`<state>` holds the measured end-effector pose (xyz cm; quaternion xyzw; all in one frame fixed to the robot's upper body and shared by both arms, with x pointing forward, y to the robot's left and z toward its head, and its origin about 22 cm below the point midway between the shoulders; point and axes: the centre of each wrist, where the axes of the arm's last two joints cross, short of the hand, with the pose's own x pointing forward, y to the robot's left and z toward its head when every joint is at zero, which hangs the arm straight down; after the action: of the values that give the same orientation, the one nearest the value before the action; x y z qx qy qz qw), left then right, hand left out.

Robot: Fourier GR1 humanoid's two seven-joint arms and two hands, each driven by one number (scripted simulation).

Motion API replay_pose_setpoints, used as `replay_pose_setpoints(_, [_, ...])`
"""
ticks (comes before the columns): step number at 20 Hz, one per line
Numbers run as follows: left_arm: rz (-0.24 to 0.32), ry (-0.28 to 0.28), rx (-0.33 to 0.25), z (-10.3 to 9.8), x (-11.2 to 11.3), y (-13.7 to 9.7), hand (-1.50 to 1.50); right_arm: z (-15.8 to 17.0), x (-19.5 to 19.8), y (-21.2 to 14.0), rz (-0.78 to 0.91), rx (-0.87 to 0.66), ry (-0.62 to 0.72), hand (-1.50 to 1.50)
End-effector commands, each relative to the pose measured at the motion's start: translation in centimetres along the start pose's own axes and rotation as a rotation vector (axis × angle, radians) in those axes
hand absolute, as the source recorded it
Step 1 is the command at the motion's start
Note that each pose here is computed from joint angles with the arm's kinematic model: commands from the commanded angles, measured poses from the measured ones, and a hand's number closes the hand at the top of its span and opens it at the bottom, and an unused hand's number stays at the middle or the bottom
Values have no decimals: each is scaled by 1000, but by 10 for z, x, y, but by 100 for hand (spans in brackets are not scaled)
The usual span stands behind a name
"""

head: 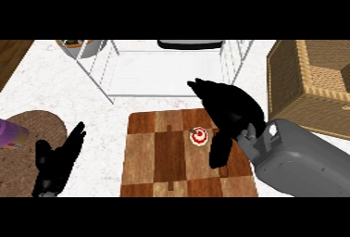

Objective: Pick the cupcake from the cutting board and place it in the basket

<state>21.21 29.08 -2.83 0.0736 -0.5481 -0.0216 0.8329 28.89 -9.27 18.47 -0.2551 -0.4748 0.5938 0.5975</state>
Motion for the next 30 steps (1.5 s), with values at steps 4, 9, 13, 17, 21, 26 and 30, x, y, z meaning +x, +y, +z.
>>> replay_pose_setpoints(4, [-12, 163, -5, 20, -45, 6, 0, -7, -13, 29, -28, -3, 58, -150])
replay_pose_setpoints(9, [20, 161, 6, -6, -34, 9, 0, -16, -13, 31, -1, -20, 67, -150])
replay_pose_setpoints(13, [9, 137, 13, -8, -25, -6, 0, -17, -15, 38, -27, -31, 66, -150])
replay_pose_setpoints(17, [0, 144, -17, -7, -17, 7, 0, -33, -9, 51, -32, -48, 59, -150])
replay_pose_setpoints(21, [-7, 158, -23, 0, -28, 5, 0, -29, -3, 59, -14, -35, 50, -150])
replay_pose_setpoints(26, [3, 153, -20, 4, -31, 13, 0, -47, -22, 91, 53, 66, 127, -150])
replay_pose_setpoints(30, [-6, 160, -5, -3, -21, 10, 0, -58, -11, 92, 47, 66, 144, -150])
